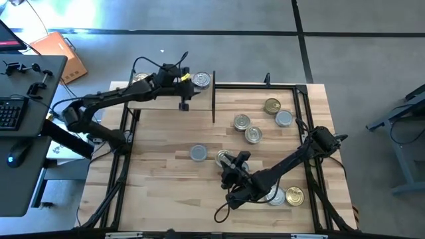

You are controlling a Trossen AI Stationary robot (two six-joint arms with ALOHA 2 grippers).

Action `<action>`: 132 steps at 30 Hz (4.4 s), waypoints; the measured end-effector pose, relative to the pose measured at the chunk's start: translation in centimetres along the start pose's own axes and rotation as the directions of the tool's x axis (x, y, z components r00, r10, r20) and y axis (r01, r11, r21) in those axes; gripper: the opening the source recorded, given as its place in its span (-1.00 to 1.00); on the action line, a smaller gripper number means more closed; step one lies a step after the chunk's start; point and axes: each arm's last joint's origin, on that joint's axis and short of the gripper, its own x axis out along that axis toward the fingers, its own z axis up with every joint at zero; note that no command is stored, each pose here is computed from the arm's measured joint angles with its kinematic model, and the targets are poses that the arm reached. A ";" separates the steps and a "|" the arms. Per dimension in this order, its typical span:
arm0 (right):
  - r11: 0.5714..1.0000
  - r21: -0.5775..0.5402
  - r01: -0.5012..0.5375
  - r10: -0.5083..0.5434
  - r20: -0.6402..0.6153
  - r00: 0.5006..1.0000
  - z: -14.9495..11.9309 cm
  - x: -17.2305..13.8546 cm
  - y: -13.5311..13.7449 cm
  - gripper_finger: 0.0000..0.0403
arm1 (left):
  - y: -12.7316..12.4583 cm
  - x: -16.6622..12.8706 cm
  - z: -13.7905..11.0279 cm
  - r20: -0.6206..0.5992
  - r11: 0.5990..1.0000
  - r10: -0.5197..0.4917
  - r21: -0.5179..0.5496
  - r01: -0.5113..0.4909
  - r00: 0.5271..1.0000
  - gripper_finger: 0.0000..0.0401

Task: Stack canned seafood by type on shelf
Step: Put the blue tuna can on the shelf aligned with the other blue tuna can

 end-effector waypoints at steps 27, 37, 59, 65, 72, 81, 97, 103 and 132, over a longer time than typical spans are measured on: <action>0.984 0.098 -0.151 0.152 -0.008 0.988 -4.6 2.0 1.7 -0.20 | -16.2 -7.7 0.4 0.251 0.916 -0.228 -0.272 0.294 0.941 -1.00; 0.925 0.042 -0.377 0.363 0.188 0.913 -1.9 4.7 1.3 -0.20 | -23.9 -7.6 0.2 0.417 0.890 -0.231 -0.273 0.364 0.879 -1.00; 0.822 -0.071 -0.566 0.543 -0.202 0.815 -2.6 6.1 -1.1 -0.25 | -29.3 -3.2 -0.2 0.382 0.922 -0.243 -0.194 0.334 0.892 -1.00; 0.849 -0.030 -0.528 0.511 -0.212 0.833 -2.8 6.5 -1.1 -0.65 | -29.3 -3.2 -0.1 0.390 0.926 -0.240 -0.182 0.330 0.889 -0.96; 0.847 -0.029 -0.530 0.513 -0.215 0.831 -2.8 6.2 -1.1 -0.92 | -29.6 -3.8 0.7 0.487 0.940 -0.304 0.012 0.342 0.819 -0.66; 0.775 -0.066 -0.629 0.611 -0.177 0.772 -1.9 3.6 -1.3 -0.99 | -31.5 -3.1 2.5 0.495 0.924 -0.359 0.310 0.226 0.791 -0.28; 0.757 -0.006 -0.653 0.652 -0.038 0.757 -2.3 3.6 -0.9 -1.00 | -34.9 2.8 4.0 0.342 0.846 -0.179 0.531 -0.032 0.922 -0.15; 0.735 0.119 -0.668 0.662 0.088 0.744 -3.2 4.0 -2.1 -1.00 | -34.9 2.8 3.9 0.331 0.833 -0.180 0.552 -0.035 0.926 -0.15; 0.756 0.083 -0.650 0.648 0.045 0.760 -4.5 4.4 -1.9 -0.28 | -34.7 2.5 2.8 0.165 0.999 -0.045 -0.005 0.046 0.985 -0.15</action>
